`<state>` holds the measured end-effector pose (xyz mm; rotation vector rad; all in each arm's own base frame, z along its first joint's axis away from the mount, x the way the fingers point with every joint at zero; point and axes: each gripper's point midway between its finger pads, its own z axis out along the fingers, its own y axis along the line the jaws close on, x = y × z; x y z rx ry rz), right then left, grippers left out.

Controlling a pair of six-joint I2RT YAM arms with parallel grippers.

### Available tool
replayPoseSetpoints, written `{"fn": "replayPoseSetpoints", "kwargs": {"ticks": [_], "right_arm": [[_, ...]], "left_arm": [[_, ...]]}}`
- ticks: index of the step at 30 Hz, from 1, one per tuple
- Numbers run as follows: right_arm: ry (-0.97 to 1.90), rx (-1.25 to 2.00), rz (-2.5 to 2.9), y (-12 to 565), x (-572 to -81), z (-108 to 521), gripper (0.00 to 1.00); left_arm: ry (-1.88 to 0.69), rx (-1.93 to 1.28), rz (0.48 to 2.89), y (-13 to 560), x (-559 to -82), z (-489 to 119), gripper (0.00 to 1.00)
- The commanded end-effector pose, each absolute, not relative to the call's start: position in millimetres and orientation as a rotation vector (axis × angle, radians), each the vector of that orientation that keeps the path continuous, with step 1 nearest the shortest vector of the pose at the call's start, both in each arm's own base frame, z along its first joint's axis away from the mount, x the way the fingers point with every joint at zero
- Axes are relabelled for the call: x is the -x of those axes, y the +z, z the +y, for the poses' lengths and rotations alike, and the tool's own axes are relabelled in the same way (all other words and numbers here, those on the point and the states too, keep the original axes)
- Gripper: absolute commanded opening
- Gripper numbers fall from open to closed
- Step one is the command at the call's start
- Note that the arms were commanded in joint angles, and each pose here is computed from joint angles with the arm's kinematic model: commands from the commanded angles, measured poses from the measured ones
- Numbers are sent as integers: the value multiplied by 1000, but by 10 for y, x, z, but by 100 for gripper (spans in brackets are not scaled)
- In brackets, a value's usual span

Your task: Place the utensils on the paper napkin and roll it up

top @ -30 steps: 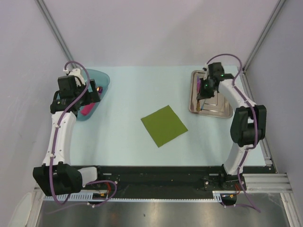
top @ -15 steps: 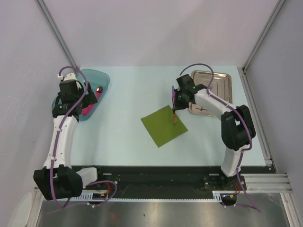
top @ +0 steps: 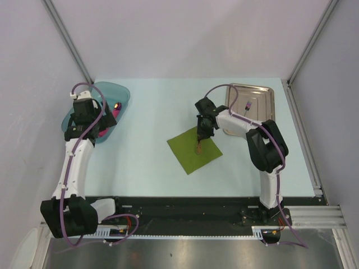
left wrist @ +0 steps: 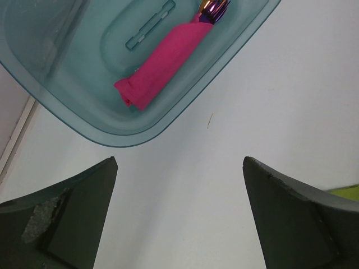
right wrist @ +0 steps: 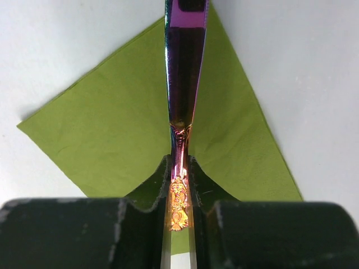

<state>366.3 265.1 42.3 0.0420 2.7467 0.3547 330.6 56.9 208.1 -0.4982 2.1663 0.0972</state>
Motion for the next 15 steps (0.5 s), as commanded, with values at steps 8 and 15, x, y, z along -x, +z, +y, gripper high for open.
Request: {"fn": "replayPoseSetpoints", "kwargs": {"ticks": [8, 15], "right_arm": [[289, -166, 2701, 449, -3802, 2657, 0], [253, -196, 2729, 318, -3757, 2627, 0]], "left_arm": [[108, 517, 2090, 2223, -3321, 602, 100], [112, 518, 2089, 2221, -3332, 606, 100]]}}
